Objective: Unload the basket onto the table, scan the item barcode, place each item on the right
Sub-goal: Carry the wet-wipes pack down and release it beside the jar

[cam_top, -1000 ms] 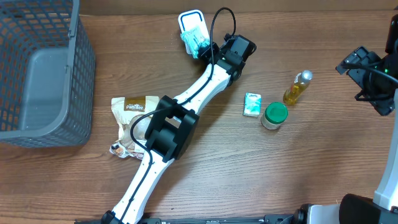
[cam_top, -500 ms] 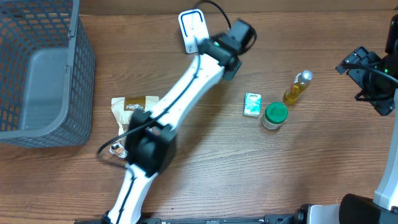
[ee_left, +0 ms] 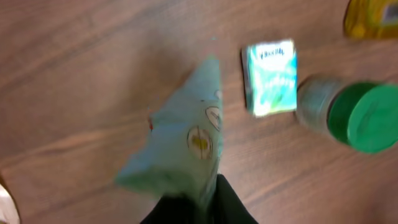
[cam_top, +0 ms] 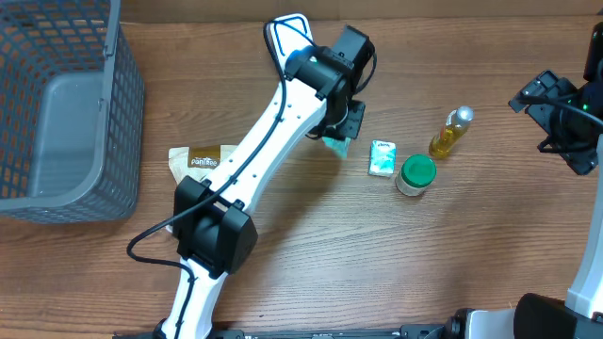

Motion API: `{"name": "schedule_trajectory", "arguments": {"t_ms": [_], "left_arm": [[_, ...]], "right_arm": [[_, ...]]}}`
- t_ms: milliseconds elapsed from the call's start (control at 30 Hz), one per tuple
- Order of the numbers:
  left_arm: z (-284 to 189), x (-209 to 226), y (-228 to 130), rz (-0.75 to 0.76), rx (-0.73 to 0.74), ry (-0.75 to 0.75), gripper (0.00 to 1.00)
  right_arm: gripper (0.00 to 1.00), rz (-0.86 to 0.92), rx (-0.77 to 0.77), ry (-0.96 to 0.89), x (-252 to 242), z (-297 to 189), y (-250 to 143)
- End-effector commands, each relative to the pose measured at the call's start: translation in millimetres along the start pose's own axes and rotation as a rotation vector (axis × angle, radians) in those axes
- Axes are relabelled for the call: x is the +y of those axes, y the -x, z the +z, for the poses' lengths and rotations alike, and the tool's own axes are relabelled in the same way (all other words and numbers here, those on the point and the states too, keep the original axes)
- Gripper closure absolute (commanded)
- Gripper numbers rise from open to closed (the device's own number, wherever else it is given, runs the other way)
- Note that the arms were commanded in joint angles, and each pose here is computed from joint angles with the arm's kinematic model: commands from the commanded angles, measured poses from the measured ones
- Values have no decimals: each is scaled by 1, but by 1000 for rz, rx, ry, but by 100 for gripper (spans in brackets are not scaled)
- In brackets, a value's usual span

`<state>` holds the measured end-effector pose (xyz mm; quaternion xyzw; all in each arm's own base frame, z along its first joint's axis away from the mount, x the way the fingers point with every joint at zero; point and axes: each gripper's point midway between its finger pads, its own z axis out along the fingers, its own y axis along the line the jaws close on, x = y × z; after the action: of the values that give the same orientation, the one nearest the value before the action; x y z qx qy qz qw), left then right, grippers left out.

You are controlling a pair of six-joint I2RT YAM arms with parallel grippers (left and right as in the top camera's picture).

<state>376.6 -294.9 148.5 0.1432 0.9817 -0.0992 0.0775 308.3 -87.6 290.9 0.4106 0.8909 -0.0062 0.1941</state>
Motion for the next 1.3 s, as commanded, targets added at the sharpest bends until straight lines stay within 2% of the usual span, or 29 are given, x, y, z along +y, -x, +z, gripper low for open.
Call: {"name": "schedule_trajectory", "arguments": {"t_ms": [0, 267, 433, 600, 667, 833, 900, 1000, 1167, 1267], "left_arm": [[4, -19, -19, -13, 68, -58, 88], [37, -35, -56, 17, 192, -81, 91], [56, -50, -81, 16, 279, -162, 87], [70, -50, -94, 22, 320, -179, 84], [73, -45, -96, 21, 324, -163, 80], [74, -44, -94, 32, 315, -159, 58], [75, -46, -92, 41, 303, -162, 35], [76, -45, -88, 44, 286, -152, 16], [78, -44, -83, 50, 261, -141, 4], [79, -43, -81, 50, 249, -126, 2]], "right_arm": [[0, 7, -12, 4, -1, -3, 1], [0, 7, -12, 4, -1, -3, 1], [0, 7, -12, 4, -1, -3, 1], [0, 7, -12, 4, -1, -3, 1], [0, 7, -12, 4, -1, -3, 1], [0, 7, -12, 4, -1, -3, 1], [0, 7, -12, 4, -1, -3, 1], [0, 7, -12, 4, -1, -3, 1], [0, 7, -12, 4, -1, -3, 1], [0, 7, -13, 3, -1, -3, 2]]}}
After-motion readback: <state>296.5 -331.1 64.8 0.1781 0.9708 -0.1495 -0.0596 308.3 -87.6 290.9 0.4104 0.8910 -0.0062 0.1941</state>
